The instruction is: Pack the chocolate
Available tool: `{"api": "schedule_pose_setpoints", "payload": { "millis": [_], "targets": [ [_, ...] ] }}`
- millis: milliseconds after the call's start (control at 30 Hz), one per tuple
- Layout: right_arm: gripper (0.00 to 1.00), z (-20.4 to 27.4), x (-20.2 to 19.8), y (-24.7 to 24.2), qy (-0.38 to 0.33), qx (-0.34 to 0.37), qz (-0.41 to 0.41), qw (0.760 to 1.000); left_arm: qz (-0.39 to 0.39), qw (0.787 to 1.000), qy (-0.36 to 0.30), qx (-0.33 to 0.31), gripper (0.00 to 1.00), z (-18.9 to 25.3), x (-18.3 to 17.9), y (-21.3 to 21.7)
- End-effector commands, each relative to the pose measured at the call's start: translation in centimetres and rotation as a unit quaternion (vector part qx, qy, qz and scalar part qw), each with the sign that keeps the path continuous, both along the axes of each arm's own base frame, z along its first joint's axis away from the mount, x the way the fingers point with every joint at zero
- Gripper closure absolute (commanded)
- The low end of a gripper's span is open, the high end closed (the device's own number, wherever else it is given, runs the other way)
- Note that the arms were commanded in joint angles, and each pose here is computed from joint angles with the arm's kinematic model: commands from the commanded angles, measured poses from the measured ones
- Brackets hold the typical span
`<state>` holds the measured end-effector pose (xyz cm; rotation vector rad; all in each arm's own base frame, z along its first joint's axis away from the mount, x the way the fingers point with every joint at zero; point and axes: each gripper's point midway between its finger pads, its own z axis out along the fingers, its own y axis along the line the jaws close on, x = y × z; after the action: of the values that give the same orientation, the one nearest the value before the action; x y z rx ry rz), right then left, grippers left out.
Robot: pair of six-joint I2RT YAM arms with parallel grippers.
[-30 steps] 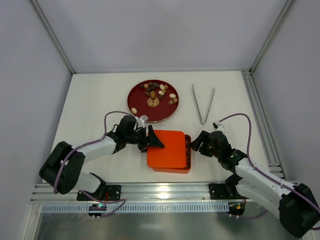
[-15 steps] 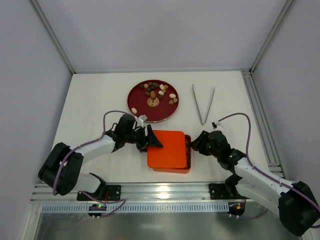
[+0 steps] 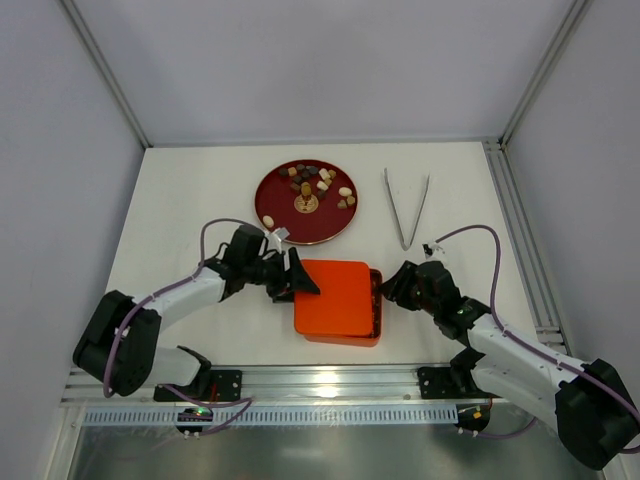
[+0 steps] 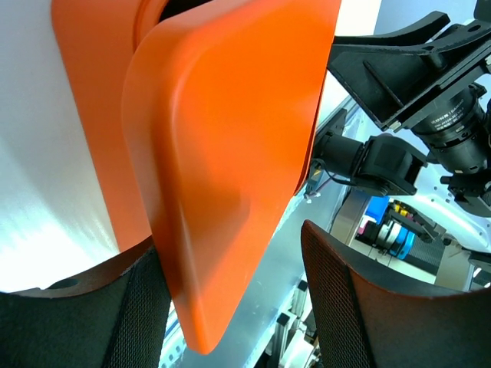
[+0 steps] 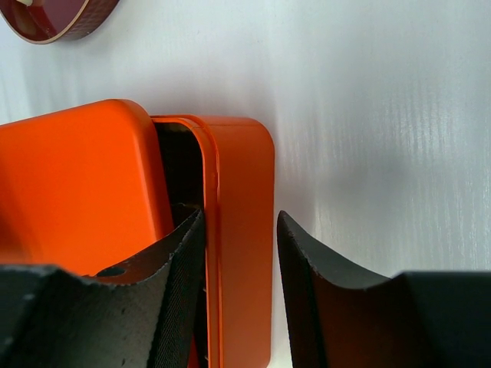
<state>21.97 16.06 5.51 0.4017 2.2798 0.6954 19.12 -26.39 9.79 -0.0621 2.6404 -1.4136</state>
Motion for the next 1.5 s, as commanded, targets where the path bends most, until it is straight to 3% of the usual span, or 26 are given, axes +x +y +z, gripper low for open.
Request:
{"api": "schedule_pose_setpoints", "payload": {
  "millis": [0,633,1033,1467],
  "targets": [
    [0.56,-0.7,0.1,-0.6,-0.001,-0.015,-0.012,1.0,-0.002,1.0,0.0,0.021,0.36,-0.2,-0.2,1.1],
    [0.59,-0.4,0.4,-0.2,-0.007,-0.012,-0.006,1.0,-0.01,0.999,-0.001,0.039,0.39,-0.6,0.8,1.4],
    [0.57,2.5,1.2,0.0,-0.04,-0.006,-0.007,0.999,-0.026,0.998,-0.009,0.062,0.41,-0.6,1.5,1.6],
    [0.54,4.4,1.7,-1.6,-0.057,-0.012,-0.055,0.997,-0.048,0.995,-0.018,0.089,0.42,-0.7,2.1,1.9]
  ]
}}
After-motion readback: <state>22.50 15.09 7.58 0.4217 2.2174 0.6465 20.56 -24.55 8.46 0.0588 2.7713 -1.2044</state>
